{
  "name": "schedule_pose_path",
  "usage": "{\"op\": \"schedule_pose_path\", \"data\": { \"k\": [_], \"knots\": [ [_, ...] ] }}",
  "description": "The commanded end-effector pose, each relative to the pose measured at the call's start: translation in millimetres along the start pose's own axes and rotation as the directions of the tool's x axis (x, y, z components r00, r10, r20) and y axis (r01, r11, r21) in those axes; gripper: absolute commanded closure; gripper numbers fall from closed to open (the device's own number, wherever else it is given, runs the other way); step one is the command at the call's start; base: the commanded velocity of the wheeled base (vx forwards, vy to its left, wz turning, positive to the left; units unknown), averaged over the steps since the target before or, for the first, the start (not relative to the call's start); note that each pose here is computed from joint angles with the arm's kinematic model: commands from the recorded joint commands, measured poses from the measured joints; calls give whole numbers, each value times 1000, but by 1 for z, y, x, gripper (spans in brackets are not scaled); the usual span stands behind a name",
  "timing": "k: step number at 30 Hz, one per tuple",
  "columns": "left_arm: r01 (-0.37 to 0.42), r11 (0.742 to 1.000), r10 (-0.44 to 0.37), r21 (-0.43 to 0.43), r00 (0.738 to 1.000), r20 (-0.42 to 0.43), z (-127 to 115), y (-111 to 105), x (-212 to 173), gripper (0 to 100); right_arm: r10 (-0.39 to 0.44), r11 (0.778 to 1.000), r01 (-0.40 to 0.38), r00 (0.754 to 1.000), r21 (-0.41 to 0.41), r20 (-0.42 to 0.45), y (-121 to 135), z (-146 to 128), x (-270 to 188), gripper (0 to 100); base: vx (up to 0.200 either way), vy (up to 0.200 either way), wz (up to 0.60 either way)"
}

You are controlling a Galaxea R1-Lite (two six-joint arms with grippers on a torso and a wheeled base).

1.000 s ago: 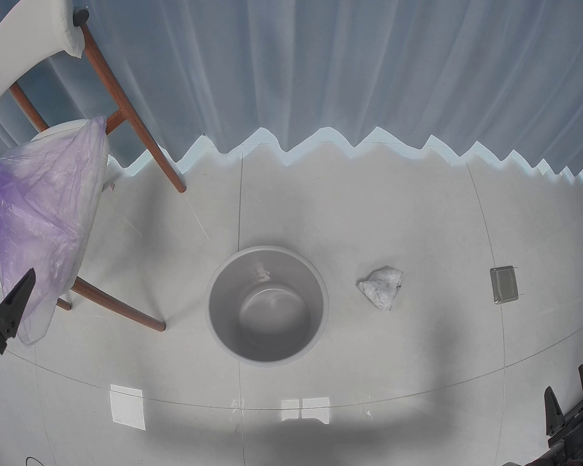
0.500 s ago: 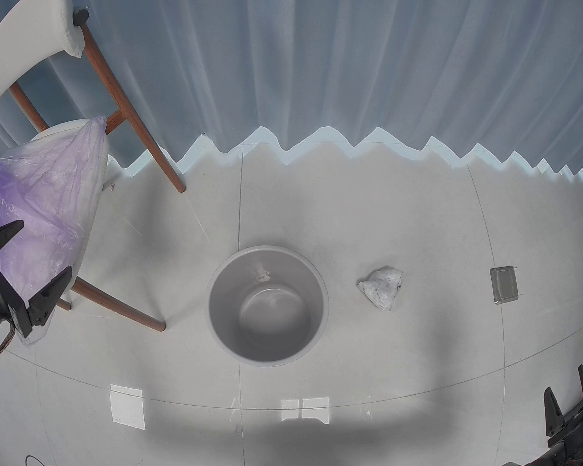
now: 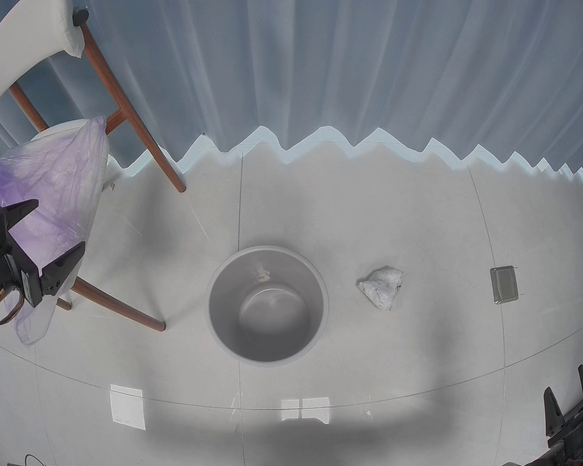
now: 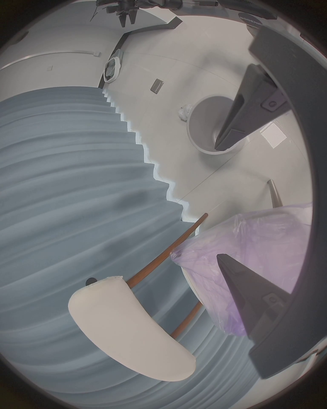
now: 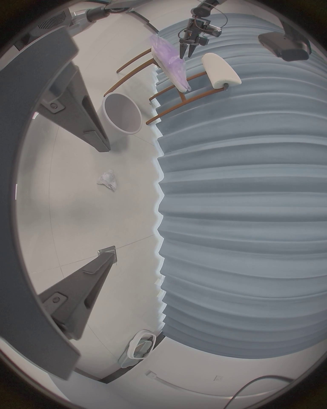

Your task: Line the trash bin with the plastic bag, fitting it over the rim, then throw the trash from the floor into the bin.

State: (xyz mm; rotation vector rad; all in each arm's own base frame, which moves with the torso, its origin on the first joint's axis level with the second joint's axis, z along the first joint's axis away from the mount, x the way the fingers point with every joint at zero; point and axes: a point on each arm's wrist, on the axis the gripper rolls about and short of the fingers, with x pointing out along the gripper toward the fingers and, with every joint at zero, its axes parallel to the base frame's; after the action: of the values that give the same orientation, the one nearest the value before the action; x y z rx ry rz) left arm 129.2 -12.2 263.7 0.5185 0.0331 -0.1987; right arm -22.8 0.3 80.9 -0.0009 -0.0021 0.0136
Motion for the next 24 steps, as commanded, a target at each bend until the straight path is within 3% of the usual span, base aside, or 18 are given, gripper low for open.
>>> {"op": "schedule_pose_path", "data": {
  "k": [1, 8, 16, 24],
  "knots": [
    [20, 1000, -21, -9, 999, -49, -3, 0, 19, 0, 0, 1000, 0, 1000, -1, -1, 0, -5, 0, 0, 0, 0, 0],
    [-14, 1000, 14, -11, 998, -67, 0, -2, 34, 0, 0, 1000, 0, 1000, -1, -1, 0, -5, 0, 0, 0, 0, 0],
    [19, 1000, -20, -13, 995, -94, 0, -14, 50, 0, 0, 1000, 0, 1000, -1, -1, 0, -5, 0, 0, 0, 0, 0],
    [-38, 999, 36, -6, 989, -140, -2, -13, 56, 0, 0, 1000, 0, 1000, -1, -1, 0, -5, 0, 0, 0, 0, 0]
  ]
}}
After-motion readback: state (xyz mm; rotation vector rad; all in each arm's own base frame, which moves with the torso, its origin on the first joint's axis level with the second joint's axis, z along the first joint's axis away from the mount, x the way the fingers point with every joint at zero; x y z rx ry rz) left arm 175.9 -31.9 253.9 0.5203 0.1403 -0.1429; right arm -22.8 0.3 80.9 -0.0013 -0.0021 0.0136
